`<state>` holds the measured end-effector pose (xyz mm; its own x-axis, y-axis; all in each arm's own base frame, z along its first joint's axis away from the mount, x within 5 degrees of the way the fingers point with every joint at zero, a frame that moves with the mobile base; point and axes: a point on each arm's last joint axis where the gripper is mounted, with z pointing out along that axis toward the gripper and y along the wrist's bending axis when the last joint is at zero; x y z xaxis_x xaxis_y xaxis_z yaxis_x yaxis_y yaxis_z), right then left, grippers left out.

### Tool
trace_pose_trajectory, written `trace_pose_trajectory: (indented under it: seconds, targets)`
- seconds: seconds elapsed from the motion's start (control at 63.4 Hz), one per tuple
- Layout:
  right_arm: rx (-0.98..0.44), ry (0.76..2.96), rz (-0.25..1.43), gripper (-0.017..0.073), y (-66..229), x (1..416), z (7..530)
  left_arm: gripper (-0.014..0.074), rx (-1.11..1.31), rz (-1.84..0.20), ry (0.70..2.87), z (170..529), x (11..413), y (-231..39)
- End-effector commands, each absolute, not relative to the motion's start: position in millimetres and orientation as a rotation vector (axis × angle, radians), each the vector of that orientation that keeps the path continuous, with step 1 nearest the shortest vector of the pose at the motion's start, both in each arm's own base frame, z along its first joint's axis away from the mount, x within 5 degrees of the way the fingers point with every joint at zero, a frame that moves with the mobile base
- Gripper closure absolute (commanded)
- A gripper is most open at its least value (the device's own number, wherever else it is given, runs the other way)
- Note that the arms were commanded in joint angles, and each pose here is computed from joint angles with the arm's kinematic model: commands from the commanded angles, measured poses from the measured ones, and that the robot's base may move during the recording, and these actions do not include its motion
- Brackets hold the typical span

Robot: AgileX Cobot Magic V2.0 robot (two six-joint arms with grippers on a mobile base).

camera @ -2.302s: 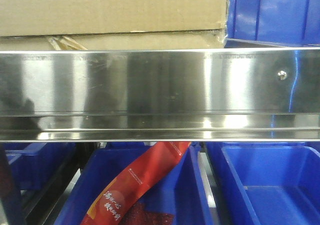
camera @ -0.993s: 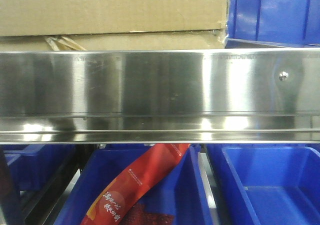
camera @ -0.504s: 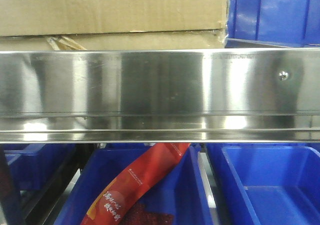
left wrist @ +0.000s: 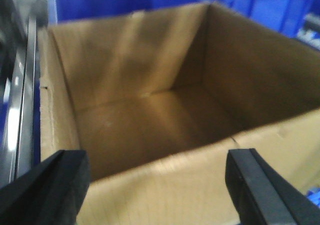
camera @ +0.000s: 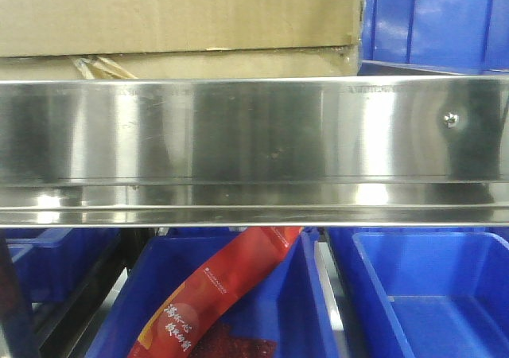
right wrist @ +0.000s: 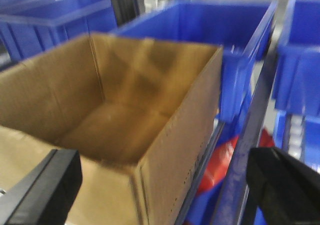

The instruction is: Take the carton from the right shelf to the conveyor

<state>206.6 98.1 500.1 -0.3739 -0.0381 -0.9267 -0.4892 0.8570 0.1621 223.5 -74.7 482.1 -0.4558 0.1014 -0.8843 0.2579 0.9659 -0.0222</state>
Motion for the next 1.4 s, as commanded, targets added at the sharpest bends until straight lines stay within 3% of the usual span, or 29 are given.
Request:
trace_pose_trajectory:
  seconds: [0.0,0.3,0.599,1.277,1.387]
  targets:
    - [-0.382,1.977,0.444,-0.0009,101.8,224.8,509.8,0.0129,0.196,-0.126,2.108,490.5,239.5,-75.3]
    - [-0.377,2.145,0.358,0.0062,121.4,287.6,515.6,0.0129,0.050,-0.025,2.190,503.6,301.6,-63.4]
    - [-0.385,2.207,0.350,0.0062,139.9,334.9,491.7,0.0129,-0.010,-0.004,2.264,476.2,349.3,-55.0]
    - [-0.390,2.302,0.412,0.0064,165.2,385.6,436.0,0.0129,-0.037,-0.025,2.375,435.3,386.6,-53.5]
    - [-0.391,2.308,0.411,0.0143,165.9,387.4,433.4,0.0155,-0.037,-0.023,2.373,435.4,386.7,-53.4]
